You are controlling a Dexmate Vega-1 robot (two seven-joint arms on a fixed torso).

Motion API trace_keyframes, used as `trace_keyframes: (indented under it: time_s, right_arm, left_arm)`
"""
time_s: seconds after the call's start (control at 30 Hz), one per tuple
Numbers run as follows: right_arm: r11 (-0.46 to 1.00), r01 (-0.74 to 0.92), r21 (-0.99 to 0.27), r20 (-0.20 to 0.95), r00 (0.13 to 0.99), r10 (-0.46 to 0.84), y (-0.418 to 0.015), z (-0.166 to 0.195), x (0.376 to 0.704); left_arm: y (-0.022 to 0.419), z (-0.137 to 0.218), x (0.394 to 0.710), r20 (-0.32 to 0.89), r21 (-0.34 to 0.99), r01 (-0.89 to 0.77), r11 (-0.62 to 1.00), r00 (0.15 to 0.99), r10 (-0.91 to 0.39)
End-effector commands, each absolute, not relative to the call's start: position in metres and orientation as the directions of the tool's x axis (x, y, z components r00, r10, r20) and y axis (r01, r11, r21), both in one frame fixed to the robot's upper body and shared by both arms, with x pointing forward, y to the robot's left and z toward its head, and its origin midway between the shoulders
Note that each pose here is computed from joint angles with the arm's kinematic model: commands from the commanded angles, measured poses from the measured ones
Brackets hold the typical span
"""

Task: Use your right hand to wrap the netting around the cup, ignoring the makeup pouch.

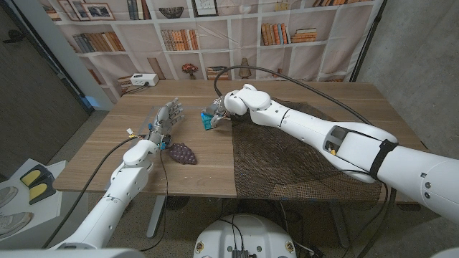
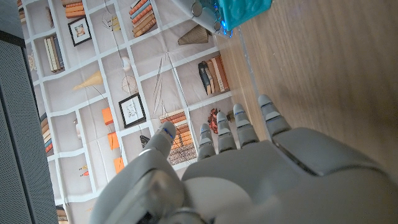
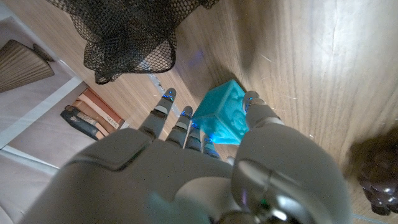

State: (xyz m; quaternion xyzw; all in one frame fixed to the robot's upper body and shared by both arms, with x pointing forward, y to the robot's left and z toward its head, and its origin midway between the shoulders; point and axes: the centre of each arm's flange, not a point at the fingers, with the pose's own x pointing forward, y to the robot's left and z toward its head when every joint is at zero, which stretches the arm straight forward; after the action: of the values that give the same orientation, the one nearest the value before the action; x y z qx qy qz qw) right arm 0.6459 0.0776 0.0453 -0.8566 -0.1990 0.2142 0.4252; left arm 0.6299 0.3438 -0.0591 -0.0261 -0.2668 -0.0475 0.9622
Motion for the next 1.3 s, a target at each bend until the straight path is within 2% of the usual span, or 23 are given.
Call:
trace_keyframes:
  time_s: [0.03,0.33,0.8,1.03,1.3]
  right_arm:
    - [-0.573,0.132,-0.809,-0.214,0.842,0.496,0.081,0.036,0.658]
    - [-0.555,0.153,-0.818,-0.178,0.849,0.497,0.080,0.032,0.662]
    - [-0.343,0.293,-0.892,-0.002,0.758,0.652,0.064,0.049,0.648]
    - [-0.374,0.232,-0.898,-0.038,0.805,0.592,0.062,0.065,0.646]
    - [-0.327,0.239,-0.914,0.025,0.839,0.544,0.040,0.081,0.645]
  left_arm:
    - [0.345,-0.059,0.631,0.516,-0.028,0.109,0.994,0.853,-0.079]
    - [0.344,-0.057,0.634,0.513,-0.025,0.117,0.993,0.854,-0.087]
    - [0.341,-0.053,0.636,0.505,-0.014,0.129,0.992,0.857,-0.104]
    - [0.341,-0.052,0.635,0.506,-0.014,0.131,0.991,0.856,-0.106]
    - [0.340,-0.051,0.634,0.507,-0.009,0.131,0.991,0.855,-0.109]
